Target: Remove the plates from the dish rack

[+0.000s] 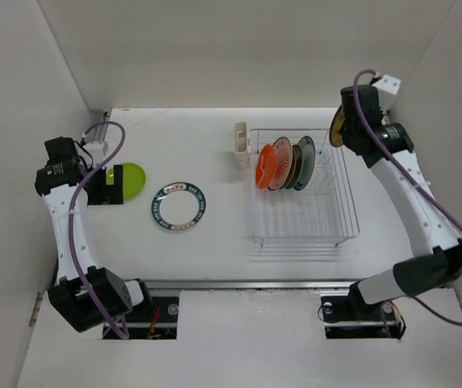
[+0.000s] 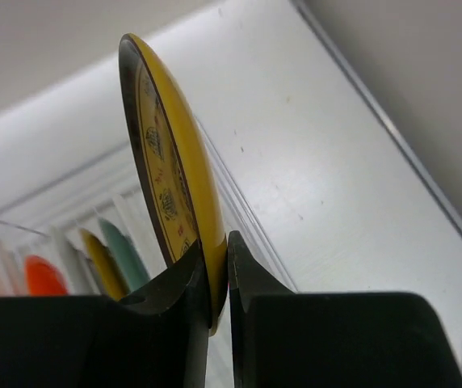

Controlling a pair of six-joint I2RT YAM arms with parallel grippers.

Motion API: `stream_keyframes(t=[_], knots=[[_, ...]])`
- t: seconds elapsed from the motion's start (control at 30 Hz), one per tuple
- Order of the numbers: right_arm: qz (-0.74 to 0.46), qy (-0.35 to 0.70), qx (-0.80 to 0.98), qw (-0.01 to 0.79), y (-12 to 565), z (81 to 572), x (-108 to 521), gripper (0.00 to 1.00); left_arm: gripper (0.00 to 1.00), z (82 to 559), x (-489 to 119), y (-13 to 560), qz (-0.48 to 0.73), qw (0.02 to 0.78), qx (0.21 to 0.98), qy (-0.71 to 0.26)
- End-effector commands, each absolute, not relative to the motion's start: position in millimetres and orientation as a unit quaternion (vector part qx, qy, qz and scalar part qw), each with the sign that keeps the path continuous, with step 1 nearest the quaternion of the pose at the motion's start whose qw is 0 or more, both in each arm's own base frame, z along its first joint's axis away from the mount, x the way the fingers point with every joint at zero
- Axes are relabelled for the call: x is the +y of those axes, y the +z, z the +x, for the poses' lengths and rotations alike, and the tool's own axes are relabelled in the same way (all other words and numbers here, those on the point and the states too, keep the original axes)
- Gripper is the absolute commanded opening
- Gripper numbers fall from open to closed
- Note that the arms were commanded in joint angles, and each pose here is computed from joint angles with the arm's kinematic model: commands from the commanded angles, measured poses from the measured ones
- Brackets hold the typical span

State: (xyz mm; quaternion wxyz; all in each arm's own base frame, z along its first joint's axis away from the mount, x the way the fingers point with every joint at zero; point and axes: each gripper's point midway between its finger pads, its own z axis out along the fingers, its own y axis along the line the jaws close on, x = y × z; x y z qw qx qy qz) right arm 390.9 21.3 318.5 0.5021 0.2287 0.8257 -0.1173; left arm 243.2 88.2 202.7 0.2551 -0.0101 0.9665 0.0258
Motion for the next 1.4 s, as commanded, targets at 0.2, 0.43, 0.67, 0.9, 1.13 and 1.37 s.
stream_keyframes(t=[0.2, 0.43, 0.67, 0.9, 1.13, 1.37], knots=[[0.028, 0.161, 0.828, 0.536, 341, 381, 184, 0.0, 1.0, 251, -5, 239, 0.081, 0.285, 0.932, -0.208], [-0.174, 0.45, 0.747, 0.458, 314, 343, 353, 0.0, 0.99, 254, -51, 245, 0.115, 0.264, 0.9, -0.327], [-0.24, 0.539, 0.704, 0.396, 295, 317, 415, 0.0, 0.99, 268, -65, 220, 0.153, 0.268, 0.907, -0.285], [-0.249, 0.599, 0.686, 0.329, 265, 306, 436, 0.0, 0.97, 283, -59, 191, 0.154, 0.245, 0.923, -0.252], [-0.252, 0.617, 0.682, 0.3, 256, 298, 444, 0.0, 0.88, 291, -83, 212, 0.157, 0.287, 0.892, -0.313], [-0.252, 0.626, 0.677, 0.292, 252, 297, 451, 0.0, 0.47, 288, -83, 186, 0.14, 0.228, 0.91, -0.318]])
